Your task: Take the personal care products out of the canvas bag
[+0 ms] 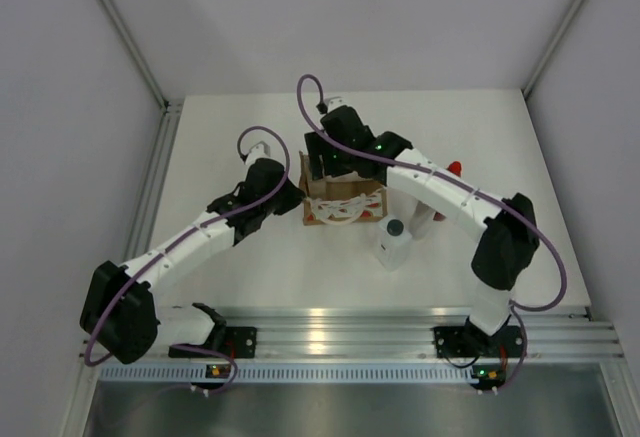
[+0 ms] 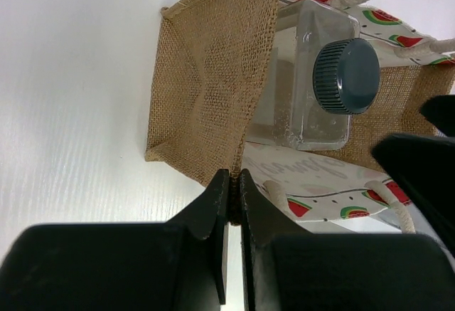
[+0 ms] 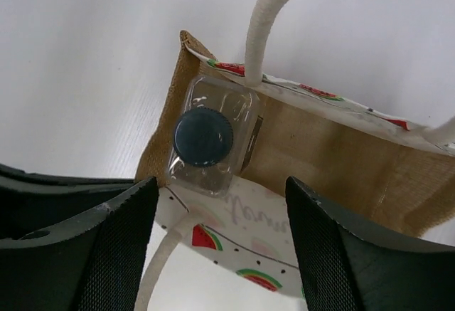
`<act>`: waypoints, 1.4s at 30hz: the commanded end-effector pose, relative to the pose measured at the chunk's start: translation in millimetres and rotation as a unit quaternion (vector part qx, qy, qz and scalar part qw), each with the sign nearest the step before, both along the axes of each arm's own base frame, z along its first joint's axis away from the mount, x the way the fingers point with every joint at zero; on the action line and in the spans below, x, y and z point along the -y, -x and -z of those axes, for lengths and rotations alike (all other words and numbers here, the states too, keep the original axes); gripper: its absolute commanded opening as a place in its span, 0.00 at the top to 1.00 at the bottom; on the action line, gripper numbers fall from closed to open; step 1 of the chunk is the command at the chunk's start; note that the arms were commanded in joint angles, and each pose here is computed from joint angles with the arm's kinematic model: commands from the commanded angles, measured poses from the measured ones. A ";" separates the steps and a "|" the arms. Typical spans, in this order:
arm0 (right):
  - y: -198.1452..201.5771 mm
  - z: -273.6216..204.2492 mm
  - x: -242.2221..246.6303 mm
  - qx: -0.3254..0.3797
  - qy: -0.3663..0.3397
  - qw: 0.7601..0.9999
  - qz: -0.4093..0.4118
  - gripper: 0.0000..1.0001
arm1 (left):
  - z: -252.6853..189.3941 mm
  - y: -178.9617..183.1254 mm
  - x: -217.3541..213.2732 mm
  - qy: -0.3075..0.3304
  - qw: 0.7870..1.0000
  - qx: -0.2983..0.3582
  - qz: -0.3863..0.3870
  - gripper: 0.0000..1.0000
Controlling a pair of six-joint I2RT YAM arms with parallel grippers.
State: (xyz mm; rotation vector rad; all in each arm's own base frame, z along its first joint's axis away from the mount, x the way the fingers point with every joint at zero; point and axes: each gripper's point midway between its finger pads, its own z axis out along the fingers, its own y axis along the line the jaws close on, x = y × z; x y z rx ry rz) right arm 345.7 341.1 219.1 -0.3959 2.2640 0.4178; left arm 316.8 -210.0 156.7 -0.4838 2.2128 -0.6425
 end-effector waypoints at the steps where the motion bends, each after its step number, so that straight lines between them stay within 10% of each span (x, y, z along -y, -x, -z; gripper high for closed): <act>1: -11.9 -15.9 -20.0 0.024 -0.022 0.999 0.017 0.30 | -10.8 -3.8 -4.2 0.010 1.000 0.022 -0.019 1.00; 24: -44.2 73.2 -25.2 -0.009 0.082 0.995 0.061 0.40 | -11.7 -2.5 -4.8 0.018 0.999 0.021 -0.025 1.00; 30: -45.2 80.3 -25.4 -0.013 0.084 0.994 0.067 0.61 | -9.5 -1.4 -6.9 0.015 0.999 0.020 -0.027 1.00; 33: -43.8 71.0 -26.2 -0.009 0.077 0.995 0.064 0.99 | -9.7 -1.3 -7.0 0.014 0.999 0.021 -0.027 1.00; 42: -38.4 1.7 -26.1 0.037 0.029 0.998 0.046 1.00 | -7.2 -0.7 -9.6 0.012 0.999 0.020 -0.032 1.00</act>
